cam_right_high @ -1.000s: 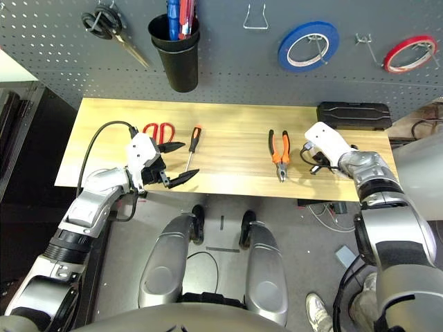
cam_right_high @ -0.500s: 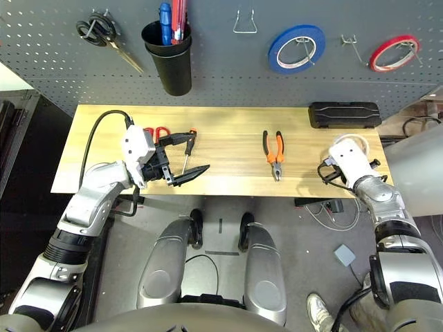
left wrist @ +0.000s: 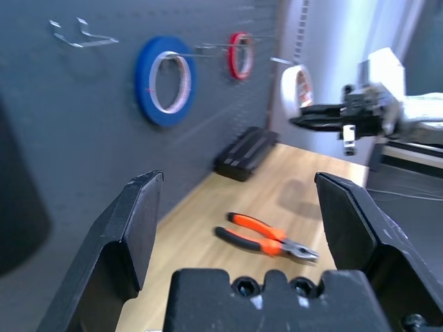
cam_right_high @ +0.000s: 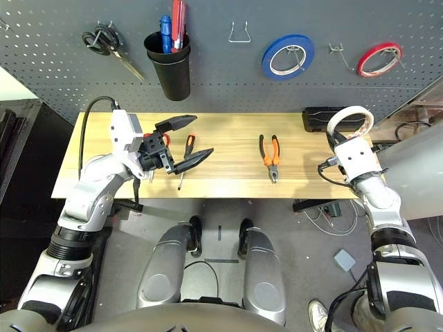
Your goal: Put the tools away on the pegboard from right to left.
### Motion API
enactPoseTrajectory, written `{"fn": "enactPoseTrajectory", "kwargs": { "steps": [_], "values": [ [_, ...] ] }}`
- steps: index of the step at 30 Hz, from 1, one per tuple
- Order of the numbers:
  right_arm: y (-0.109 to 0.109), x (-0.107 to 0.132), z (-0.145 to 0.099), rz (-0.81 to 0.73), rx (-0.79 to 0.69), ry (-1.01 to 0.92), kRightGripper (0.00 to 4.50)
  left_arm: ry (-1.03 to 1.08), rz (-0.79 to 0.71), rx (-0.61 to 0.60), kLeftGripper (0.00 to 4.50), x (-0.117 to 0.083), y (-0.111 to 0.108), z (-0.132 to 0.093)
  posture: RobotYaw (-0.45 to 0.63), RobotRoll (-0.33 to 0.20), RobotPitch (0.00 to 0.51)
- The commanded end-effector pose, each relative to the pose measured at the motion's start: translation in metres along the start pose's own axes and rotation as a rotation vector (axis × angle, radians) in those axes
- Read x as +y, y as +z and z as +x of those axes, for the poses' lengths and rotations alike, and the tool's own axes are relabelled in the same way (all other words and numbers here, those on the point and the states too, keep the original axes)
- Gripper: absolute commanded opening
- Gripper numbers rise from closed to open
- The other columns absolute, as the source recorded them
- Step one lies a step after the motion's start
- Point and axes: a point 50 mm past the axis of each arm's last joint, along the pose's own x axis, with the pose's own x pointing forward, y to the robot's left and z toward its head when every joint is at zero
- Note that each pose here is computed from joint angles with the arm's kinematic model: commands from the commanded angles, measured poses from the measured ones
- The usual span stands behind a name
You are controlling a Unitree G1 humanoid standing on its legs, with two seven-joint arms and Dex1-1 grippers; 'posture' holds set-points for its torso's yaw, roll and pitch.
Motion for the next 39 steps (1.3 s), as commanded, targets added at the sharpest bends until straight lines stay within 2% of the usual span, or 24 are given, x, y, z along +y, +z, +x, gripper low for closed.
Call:
{"fn": "enactPoseTrajectory", "kwargs": {
  "steps": [1,8,17,28,39],
  "values": [
    [0.007,-0.007,0.002,-0.037,-0.052,-0.045,0.05,0.024,-0.003,0.012,4.50,-0.001,-0.001,0.002,0.15,0.000,0.208],
    [0.020,-0.020,0.015,-0.072,-0.120,-0.119,0.05,0.044,0.002,0.029,4.50,0.000,-0.002,0.002,0.15,0.000,0.211],
    [0.034,-0.027,0.039,-0.067,-0.160,-0.105,0.05,0.040,0.020,0.048,4.50,-0.001,-0.006,0.001,0.15,0.000,0.213],
    [0.040,-0.026,0.071,-0.005,-0.089,-0.061,0.05,0.052,0.027,0.054,4.50,0.000,-0.008,0.002,0.16,0.000,0.217],
    [0.047,-0.019,0.101,-0.004,0.034,-0.040,0.05,0.066,0.007,0.003,4.50,-0.001,0.000,0.005,0.19,0.000,0.222]
  ]
}}
